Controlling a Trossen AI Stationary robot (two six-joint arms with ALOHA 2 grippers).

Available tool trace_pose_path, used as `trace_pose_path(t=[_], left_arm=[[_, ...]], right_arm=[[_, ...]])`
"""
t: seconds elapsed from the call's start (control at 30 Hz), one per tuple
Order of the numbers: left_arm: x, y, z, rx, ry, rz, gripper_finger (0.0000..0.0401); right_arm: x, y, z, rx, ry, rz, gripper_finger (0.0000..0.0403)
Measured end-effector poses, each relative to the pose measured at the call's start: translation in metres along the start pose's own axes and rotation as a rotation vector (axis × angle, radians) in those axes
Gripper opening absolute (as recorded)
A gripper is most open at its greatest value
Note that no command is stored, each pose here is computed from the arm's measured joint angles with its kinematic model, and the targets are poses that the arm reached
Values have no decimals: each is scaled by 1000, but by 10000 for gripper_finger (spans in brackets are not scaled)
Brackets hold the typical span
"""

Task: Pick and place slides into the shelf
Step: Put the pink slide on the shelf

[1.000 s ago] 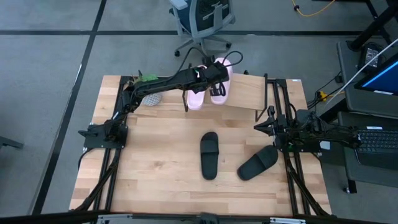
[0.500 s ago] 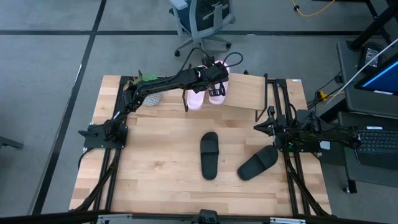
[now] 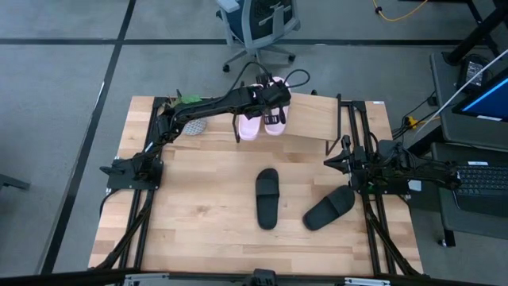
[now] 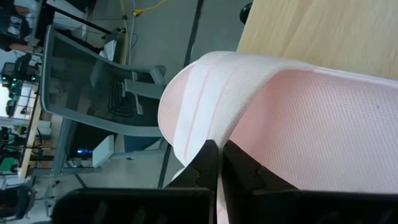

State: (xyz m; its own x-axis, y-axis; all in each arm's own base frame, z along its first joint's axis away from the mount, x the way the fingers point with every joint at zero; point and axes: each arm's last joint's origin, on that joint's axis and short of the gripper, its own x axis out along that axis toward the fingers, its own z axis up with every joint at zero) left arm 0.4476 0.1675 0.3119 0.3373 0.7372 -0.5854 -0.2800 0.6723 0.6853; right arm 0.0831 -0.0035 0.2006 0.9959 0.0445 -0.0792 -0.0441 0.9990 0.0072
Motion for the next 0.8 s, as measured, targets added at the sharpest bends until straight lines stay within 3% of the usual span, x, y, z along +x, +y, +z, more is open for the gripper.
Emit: trace_pose_path(t=[0.8], left_arm=[[-5,-7,1,61,5,-16,0]], right_arm=[[0,0,0,-1,0,0,26]])
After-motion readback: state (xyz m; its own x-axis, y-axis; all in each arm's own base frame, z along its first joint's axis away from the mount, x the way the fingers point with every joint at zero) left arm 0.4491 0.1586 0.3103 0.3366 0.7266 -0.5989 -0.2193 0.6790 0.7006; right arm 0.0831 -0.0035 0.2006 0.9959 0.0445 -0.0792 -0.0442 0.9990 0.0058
